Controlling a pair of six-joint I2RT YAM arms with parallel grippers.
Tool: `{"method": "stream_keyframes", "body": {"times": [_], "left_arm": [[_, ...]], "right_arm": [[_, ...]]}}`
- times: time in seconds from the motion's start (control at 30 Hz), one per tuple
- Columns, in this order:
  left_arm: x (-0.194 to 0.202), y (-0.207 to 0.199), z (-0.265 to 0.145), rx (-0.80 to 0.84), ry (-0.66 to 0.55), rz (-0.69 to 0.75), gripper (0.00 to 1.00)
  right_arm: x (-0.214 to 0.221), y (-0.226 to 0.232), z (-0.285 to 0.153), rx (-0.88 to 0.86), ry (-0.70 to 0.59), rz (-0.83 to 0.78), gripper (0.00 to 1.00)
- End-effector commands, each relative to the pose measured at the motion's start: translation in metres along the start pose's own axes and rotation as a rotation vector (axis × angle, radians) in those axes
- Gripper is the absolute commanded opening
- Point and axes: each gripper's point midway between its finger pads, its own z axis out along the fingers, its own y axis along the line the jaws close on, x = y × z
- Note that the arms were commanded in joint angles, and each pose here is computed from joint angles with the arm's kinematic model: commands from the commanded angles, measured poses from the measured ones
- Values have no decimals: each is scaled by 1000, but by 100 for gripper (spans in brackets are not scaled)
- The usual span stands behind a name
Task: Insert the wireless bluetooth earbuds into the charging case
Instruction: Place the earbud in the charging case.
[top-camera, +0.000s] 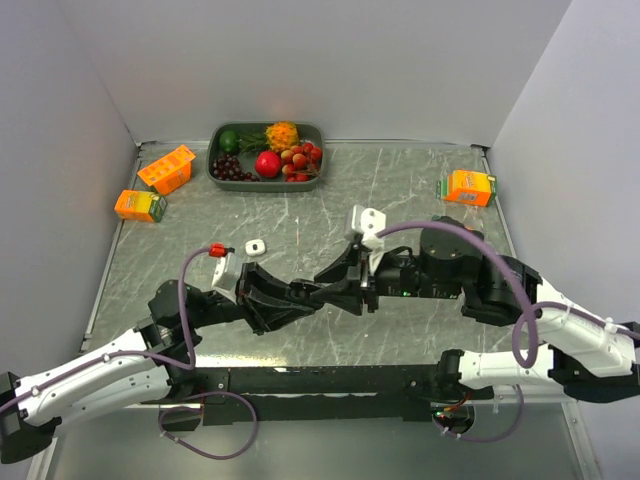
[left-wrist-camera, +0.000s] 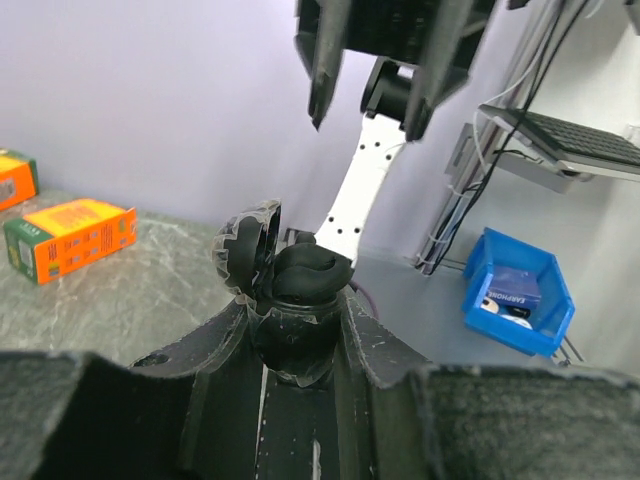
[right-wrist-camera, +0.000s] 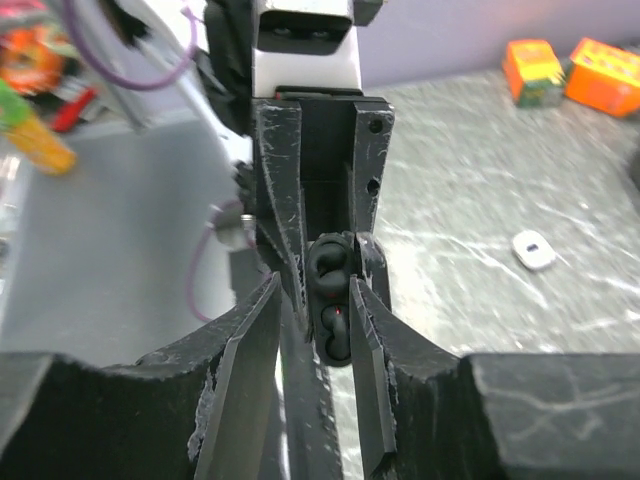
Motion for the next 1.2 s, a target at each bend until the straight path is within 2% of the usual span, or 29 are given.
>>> {"method": "stream_keyframes", "body": {"times": [0.0, 0.1, 0.2, 0.43, 0.83, 1.03, 1.17], "left_arm": [[6, 11, 2, -53, 21, -9, 1], [12, 12, 2, -59, 46, -24, 1], [16, 13, 1, -63, 62, -37, 1], [24, 17, 1, -77, 88, -63, 1], [34, 21, 2, -88, 125, -83, 1], [33, 21, 3, -88, 122, -82, 1], [32, 21, 3, -89, 120, -78, 1]], "right_arm": [[12, -21, 4, 153, 101, -73, 39], [22, -23, 9, 179, 149, -103, 31], [32, -26, 12, 199, 191, -117, 29], [41, -28, 15, 210, 243, -117, 34], [39, -17, 17, 156, 222, -104, 35], [47, -10, 19, 114, 259, -110, 31], [55, -8, 23, 104, 300, -113, 32]]}}
